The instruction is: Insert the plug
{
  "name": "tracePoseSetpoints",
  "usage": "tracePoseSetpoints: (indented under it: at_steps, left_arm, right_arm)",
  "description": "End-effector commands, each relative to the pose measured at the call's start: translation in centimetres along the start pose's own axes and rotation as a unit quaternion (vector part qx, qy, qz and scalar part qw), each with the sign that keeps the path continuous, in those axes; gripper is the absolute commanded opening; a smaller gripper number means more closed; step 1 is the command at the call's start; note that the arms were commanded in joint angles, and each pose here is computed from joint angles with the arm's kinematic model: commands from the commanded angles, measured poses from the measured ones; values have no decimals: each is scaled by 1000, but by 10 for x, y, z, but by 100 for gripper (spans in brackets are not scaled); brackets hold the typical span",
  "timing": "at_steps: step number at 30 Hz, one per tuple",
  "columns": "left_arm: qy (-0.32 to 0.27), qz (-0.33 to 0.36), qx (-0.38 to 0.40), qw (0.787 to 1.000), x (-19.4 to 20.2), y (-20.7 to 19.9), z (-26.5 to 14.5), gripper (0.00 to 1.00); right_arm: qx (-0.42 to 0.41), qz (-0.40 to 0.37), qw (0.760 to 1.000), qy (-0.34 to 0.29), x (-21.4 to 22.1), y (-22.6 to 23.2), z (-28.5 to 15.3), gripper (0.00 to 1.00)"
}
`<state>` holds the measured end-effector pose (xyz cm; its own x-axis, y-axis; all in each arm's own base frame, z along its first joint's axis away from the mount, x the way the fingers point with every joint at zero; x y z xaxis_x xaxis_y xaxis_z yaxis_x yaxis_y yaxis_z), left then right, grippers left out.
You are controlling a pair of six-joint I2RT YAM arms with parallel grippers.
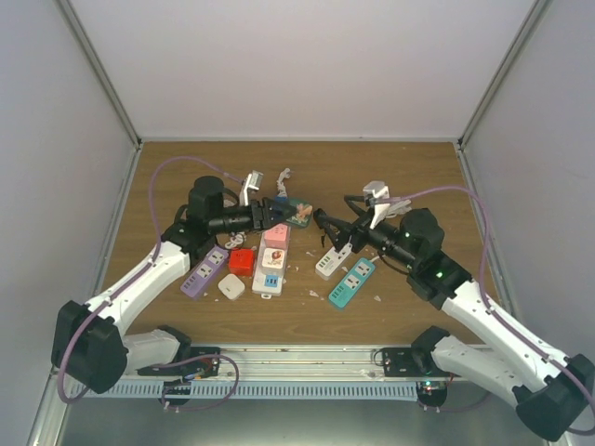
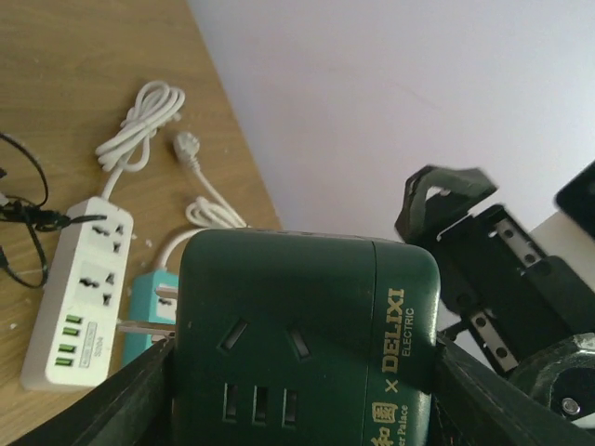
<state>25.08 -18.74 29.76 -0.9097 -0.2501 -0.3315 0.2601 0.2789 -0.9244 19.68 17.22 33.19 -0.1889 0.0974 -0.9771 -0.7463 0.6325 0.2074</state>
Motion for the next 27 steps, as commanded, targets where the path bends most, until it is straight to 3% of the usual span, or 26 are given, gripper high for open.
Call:
tracePoseSetpoints:
  at_steps: [1,8,17,21,27]
  left_arm:
    - [62,51,-3,997,5,2,4,48]
    - [107,35,-11,994,10,15,13,47]
    - [124,39,-12,991,15,18,14,48]
    - [127,41,-17,991,16,20,14,48]
    - [129,39,-18,991,17,21,14,48]
  right_arm:
    - [-12,-170,983,68,9,1,5,98]
    - [-94,-308,941,100,24,34,22,99]
    - [-45,-339,924,170,48,28,58,98]
    - [-32,-346,919,187,54,24,67,92]
    - [-62,-340,919,191,58,28,73,74]
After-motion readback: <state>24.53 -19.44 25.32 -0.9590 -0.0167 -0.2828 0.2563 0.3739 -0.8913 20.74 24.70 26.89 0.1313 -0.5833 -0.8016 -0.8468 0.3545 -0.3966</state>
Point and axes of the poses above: each gripper's point midway between its finger pads, its own z axis out along the fingers, its own y axis along the line the jaws close on, x = y × z, the point moved 8 cm from there along -z, back along the fingers, and after that the axes turned 8 degrees about -z, right-handed, at the moved point
